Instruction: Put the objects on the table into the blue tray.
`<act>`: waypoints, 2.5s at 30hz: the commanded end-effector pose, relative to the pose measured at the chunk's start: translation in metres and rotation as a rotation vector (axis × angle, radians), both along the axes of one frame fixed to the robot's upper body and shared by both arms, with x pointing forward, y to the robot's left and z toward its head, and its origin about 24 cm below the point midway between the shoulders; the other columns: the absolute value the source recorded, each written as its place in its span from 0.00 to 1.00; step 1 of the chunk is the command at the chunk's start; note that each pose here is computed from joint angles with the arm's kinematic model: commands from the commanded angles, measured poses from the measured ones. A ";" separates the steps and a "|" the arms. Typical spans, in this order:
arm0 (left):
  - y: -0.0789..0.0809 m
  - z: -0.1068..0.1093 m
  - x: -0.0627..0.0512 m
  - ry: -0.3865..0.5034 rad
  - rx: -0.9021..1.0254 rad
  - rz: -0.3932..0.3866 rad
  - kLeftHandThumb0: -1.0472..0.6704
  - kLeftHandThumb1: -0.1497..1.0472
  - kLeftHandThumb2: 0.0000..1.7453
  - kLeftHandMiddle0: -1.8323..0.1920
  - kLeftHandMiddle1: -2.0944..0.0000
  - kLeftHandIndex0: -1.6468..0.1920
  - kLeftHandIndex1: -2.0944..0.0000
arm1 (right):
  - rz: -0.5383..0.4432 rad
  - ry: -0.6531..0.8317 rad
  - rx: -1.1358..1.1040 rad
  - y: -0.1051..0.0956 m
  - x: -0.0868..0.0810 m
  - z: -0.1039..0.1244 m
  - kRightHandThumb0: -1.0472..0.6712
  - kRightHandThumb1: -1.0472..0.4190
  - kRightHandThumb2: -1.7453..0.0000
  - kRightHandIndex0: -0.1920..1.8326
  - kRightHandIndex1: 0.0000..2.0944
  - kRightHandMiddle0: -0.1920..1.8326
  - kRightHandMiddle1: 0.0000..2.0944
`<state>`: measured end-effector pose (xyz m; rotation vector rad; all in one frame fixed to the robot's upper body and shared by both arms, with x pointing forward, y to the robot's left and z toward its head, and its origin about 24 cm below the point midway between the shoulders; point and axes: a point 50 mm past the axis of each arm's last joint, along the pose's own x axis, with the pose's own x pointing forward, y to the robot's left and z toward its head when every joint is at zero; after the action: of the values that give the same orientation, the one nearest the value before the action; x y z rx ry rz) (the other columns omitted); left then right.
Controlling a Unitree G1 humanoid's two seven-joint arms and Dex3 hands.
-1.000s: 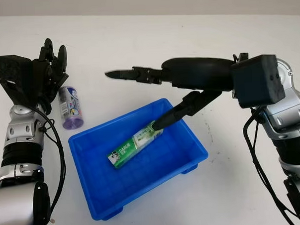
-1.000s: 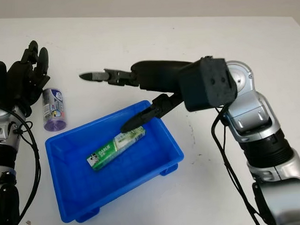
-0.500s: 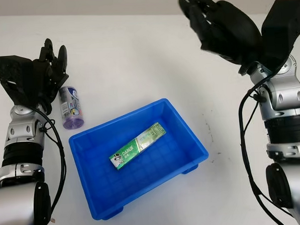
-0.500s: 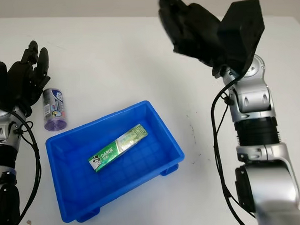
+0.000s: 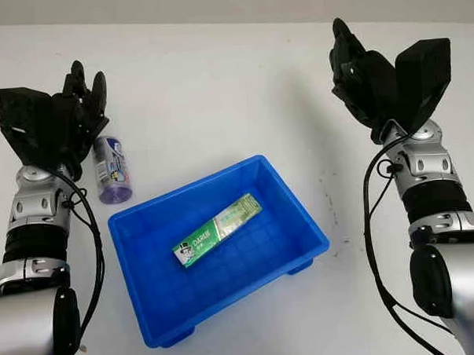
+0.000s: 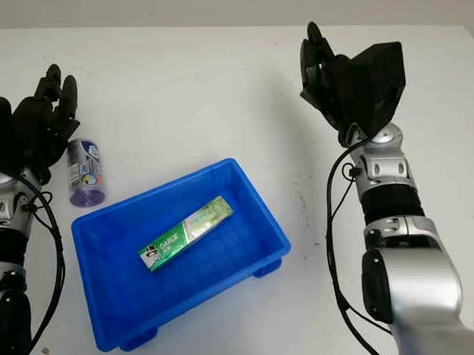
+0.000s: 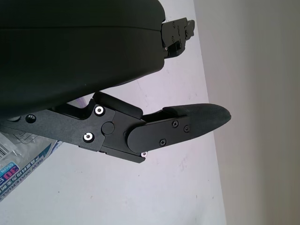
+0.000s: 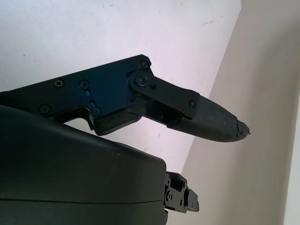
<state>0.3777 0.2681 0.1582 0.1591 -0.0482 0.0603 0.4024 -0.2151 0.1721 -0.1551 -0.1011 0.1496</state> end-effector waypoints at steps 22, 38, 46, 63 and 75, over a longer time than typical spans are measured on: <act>0.008 0.082 -0.022 -0.212 0.363 -0.206 0.21 1.00 0.32 0.99 0.99 0.98 0.98 | 0.010 -0.002 0.028 0.008 0.005 0.005 0.16 0.00 0.51 0.00 0.00 0.00 0.00; 0.007 0.151 -0.055 -0.106 1.366 -0.320 0.45 0.80 0.02 0.98 0.98 0.94 0.98 | -0.008 0.007 0.054 0.011 0.005 0.001 0.16 0.00 0.53 0.00 0.00 0.00 0.00; -0.003 0.163 -0.055 -0.161 1.690 -0.432 0.47 0.77 0.02 0.92 0.96 0.89 0.96 | -0.008 0.012 0.054 0.011 0.005 -0.001 0.18 0.00 0.53 0.00 0.00 0.00 0.00; -0.015 0.157 -0.072 -0.425 2.363 -0.698 0.61 0.97 0.12 0.91 0.98 0.89 0.97 | 0.006 0.028 0.065 0.018 0.007 -0.004 0.17 0.00 0.53 0.00 0.00 0.00 0.00; -0.009 0.112 -0.058 -0.369 2.272 -0.832 0.60 1.00 0.14 0.93 0.97 0.89 0.97 | 0.002 0.038 0.054 0.016 0.006 -0.008 0.17 0.00 0.53 0.00 0.00 0.00 0.00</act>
<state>0.3186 0.2576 0.2776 2.4028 -0.5488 -0.8405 0.4078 -0.1972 0.1598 -0.0933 -0.0488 0.1563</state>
